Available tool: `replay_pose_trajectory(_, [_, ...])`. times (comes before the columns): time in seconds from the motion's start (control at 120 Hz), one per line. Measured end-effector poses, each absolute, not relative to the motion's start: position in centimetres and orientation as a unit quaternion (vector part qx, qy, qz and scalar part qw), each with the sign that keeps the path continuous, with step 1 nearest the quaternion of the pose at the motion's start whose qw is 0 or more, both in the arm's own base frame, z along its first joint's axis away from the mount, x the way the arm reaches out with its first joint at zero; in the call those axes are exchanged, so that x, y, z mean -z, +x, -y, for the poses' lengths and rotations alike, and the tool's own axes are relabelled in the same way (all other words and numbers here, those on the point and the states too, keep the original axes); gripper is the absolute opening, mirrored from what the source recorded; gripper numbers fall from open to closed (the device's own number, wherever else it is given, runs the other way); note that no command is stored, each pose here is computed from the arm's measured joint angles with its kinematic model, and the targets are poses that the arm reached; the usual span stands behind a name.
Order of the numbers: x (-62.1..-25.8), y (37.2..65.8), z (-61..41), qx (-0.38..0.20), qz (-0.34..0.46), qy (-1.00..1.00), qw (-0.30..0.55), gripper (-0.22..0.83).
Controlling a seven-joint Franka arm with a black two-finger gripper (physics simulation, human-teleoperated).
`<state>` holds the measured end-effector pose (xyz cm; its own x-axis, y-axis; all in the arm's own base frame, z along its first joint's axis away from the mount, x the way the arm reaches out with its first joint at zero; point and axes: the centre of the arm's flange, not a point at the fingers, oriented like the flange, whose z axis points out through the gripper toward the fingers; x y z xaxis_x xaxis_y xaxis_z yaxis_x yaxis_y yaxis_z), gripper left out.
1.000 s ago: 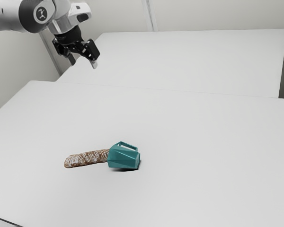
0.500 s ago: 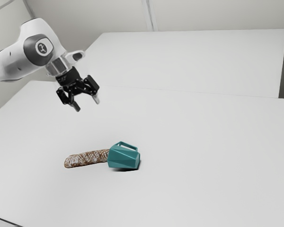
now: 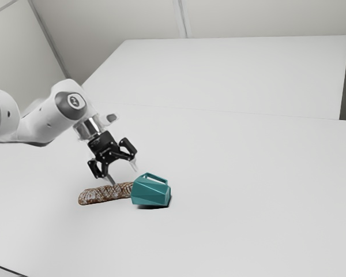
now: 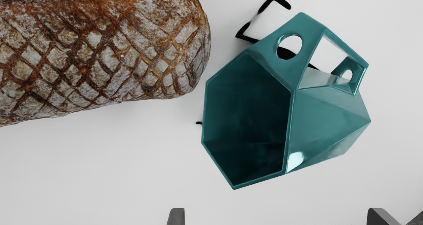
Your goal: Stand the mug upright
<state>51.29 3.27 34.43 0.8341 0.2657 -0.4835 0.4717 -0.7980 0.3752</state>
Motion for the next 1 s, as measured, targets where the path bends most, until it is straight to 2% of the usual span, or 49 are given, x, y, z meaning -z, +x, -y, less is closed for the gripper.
replay_pose_trajectory(0.233, [-31.8, 53.2, -3.4, 0.212, -0.213, 0.917, 0.262, 0.62])
replay_pose_trajectory(0.758, [-28.8, 54.2, -0.1, 0.221, -0.233, 0.890, 0.323, 0.61])
replay_pose_trajectory(0.8, [-28.7, 54.2, -0.1, 0.220, -0.233, 0.890, 0.324, 0.56])
replay_pose_trajectory(1.0, [-28.9, 54.4, 0.0, 0.215, -0.230, 0.894, 0.320, 0.16])
